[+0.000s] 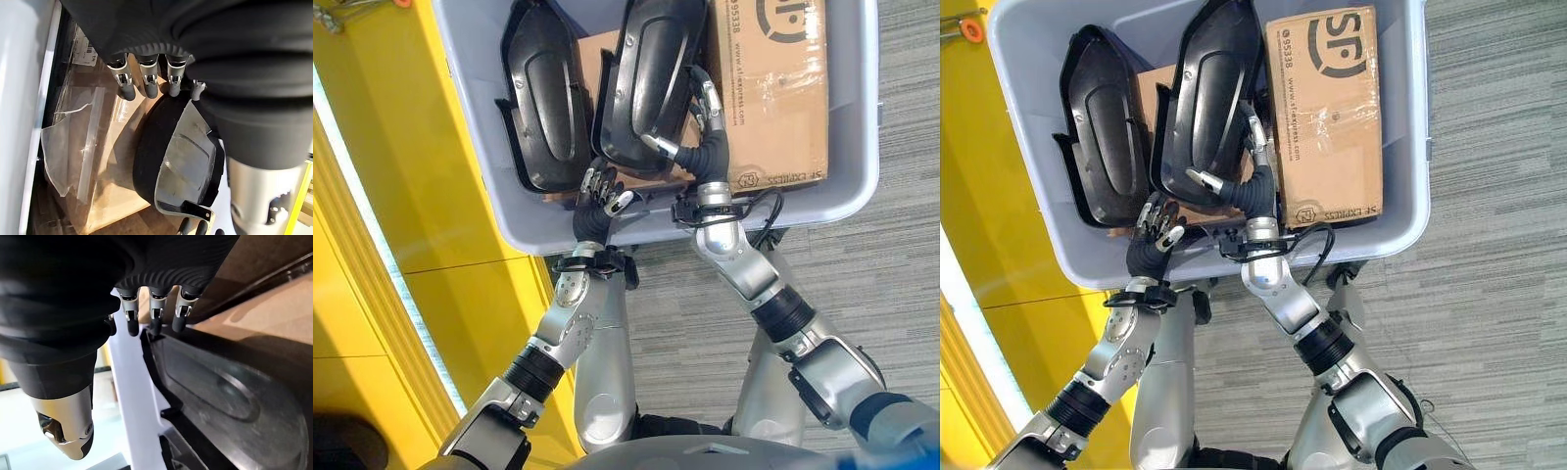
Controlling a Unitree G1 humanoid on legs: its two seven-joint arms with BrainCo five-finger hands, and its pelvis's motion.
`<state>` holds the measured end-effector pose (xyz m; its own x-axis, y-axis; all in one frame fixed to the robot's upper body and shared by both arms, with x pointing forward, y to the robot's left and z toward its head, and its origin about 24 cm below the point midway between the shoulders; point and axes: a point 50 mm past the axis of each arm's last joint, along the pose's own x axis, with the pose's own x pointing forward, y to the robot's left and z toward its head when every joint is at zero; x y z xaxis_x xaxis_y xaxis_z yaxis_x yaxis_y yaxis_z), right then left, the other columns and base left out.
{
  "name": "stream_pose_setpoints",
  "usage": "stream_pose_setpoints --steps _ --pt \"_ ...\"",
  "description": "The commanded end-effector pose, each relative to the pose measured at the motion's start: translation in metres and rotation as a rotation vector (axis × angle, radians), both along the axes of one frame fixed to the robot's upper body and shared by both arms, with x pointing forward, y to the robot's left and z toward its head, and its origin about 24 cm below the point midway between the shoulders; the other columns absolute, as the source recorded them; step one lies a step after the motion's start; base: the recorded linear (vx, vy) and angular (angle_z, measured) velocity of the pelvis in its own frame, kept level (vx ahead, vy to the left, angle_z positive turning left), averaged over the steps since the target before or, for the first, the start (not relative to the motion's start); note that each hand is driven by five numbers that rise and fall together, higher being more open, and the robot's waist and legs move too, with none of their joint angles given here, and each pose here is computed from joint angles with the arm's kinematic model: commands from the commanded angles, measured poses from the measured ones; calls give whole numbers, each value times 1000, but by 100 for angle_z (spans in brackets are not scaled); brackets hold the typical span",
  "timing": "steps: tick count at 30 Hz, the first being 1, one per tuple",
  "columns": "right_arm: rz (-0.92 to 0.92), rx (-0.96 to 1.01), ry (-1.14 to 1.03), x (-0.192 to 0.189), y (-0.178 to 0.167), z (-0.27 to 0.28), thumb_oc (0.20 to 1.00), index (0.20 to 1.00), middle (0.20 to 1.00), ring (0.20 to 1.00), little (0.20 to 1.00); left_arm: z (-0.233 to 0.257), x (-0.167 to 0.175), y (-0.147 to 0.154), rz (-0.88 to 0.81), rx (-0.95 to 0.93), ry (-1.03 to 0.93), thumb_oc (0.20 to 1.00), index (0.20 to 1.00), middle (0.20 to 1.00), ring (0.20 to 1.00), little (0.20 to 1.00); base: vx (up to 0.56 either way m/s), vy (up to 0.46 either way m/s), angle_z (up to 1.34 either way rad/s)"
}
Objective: Move parts from the plastic box to the shelf.
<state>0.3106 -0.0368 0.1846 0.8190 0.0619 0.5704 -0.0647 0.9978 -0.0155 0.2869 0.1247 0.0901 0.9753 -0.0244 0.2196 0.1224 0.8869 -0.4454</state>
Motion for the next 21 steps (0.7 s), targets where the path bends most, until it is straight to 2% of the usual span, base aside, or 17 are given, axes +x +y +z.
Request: stream_pose_setpoints --steps 1,11,21 --pt "44 3 -68 -8 12 11 1000 1000 1000 1000 1000 -18 -16 -11 -58 -19 75 1000 1000 1000 1000 1000 0 0 0" --pt "26 78 95 0 9 -11 1000 1000 1000 1000 1000 -15 -15 -15 -62 -14 67 1000 1000 1000 1000 1000 0 0 0" --pt "5 252 281 11 -1 -34 1000 1000 1000 1000 1000 -7 -10 -20 -54 -6 66 1000 1000 1000 1000 1000 0 0 0"
